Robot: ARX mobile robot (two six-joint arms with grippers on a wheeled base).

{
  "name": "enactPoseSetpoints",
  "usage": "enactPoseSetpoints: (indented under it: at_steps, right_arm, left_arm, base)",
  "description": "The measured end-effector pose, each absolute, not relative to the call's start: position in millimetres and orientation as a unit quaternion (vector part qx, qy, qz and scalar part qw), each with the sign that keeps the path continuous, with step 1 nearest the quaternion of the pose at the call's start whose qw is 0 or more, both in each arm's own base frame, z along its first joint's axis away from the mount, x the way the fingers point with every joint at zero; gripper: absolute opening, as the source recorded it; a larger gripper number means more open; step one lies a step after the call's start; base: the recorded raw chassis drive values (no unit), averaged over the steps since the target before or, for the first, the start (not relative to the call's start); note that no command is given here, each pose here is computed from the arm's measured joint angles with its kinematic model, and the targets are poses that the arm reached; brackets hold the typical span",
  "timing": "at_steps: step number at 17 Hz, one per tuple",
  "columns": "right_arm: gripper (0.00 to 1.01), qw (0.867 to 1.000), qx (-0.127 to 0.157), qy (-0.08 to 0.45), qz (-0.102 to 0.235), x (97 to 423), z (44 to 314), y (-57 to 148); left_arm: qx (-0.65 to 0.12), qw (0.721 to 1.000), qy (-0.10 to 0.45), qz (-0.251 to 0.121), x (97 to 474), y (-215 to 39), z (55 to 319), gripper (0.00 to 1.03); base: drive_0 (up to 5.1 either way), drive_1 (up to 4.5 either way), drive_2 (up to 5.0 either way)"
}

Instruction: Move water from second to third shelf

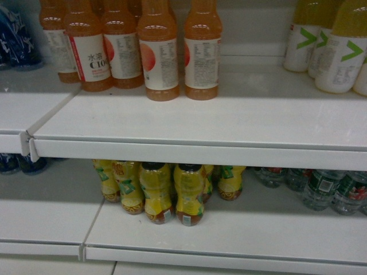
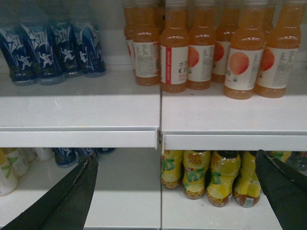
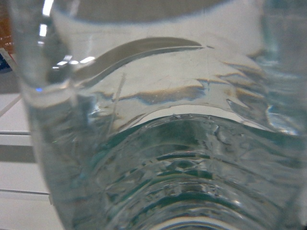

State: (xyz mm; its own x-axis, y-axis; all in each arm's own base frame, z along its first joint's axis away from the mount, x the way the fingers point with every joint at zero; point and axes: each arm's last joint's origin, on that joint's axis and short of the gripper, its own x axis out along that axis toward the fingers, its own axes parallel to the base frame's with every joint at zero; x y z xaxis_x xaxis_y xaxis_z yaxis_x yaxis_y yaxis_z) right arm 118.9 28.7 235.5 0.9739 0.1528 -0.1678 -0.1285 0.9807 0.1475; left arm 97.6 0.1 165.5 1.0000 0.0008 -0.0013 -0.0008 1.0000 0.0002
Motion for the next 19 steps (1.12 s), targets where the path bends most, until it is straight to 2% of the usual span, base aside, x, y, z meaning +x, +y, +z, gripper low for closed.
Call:
enactPoseSetpoints:
  at_steps: [19]
  right_arm:
    - [0.43, 0.991, 0.068, 0.090, 0.071, 119.1, 235.4, 28.7]
  left_arm:
    - [0.000, 1.000, 0.001, 0.000, 97.6, 0.1, 165.4, 0.98]
  base:
    - [-4.7, 2.26, 2.3]
